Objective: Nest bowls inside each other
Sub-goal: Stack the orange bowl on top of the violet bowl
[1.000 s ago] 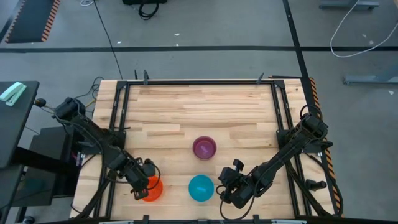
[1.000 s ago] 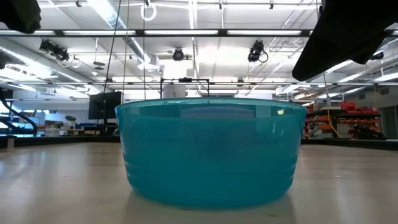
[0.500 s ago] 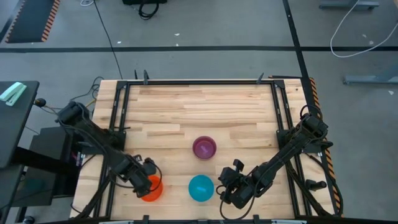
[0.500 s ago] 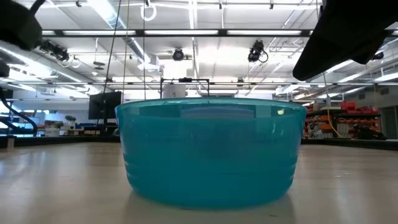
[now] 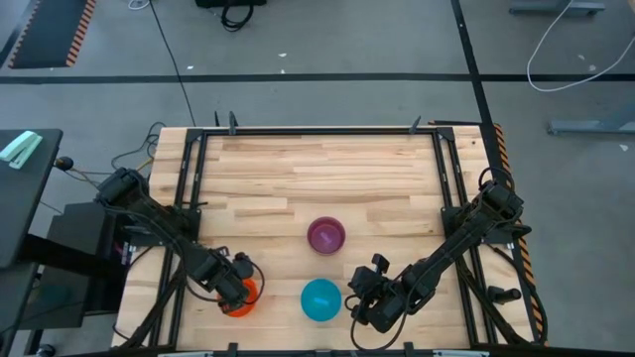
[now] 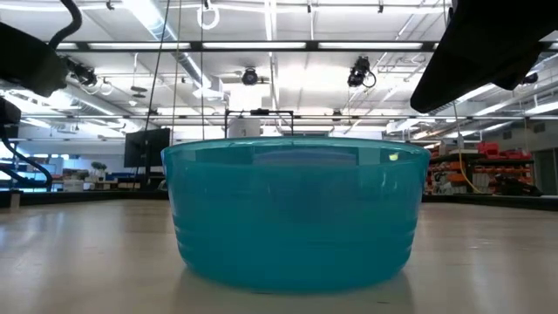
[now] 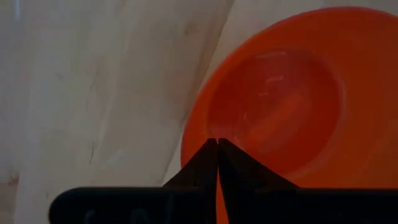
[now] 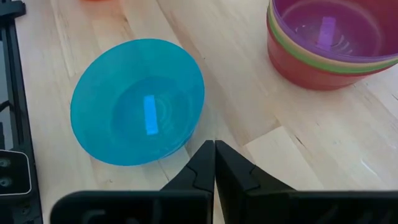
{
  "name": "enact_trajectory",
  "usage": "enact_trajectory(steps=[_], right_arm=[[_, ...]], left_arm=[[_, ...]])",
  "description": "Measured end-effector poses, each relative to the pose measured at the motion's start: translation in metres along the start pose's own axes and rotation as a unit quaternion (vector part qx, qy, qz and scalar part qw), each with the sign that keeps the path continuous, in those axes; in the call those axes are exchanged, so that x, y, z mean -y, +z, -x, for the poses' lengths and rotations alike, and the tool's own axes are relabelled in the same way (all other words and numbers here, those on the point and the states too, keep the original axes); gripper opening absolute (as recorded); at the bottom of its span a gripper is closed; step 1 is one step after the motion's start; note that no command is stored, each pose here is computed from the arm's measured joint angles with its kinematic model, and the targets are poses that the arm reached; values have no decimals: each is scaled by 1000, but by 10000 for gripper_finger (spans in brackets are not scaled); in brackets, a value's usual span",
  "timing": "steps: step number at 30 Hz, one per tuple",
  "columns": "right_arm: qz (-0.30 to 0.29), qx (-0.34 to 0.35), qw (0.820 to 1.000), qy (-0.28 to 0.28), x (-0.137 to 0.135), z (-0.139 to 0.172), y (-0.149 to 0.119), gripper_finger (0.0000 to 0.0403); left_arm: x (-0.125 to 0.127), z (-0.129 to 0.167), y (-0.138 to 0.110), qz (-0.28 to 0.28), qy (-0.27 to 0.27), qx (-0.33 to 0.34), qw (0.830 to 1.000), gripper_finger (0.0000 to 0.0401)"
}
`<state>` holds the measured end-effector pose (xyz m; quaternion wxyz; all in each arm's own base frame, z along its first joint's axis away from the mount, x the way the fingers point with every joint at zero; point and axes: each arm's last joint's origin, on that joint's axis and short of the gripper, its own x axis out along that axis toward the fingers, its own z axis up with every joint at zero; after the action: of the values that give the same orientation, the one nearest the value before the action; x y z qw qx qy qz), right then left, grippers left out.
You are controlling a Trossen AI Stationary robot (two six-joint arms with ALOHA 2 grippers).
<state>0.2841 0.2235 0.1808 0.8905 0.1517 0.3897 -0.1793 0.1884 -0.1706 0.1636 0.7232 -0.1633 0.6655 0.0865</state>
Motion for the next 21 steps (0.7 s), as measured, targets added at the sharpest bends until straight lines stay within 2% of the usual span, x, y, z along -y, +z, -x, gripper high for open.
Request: enact_trajectory(steps=[9, 16, 21], right_arm=[[-1, 1, 1000, 2, 0, 0, 0, 19], [-2, 1, 1000, 2, 0, 0, 0, 19], [-2, 1, 1000, 2, -1, 0, 0, 30]], left_arm=[[11, 23, 7, -12, 12, 14, 1000, 11], [-3, 25, 11, -6, 67, 0, 998, 24], [-6, 25, 17, -43, 63, -4, 997, 41]])
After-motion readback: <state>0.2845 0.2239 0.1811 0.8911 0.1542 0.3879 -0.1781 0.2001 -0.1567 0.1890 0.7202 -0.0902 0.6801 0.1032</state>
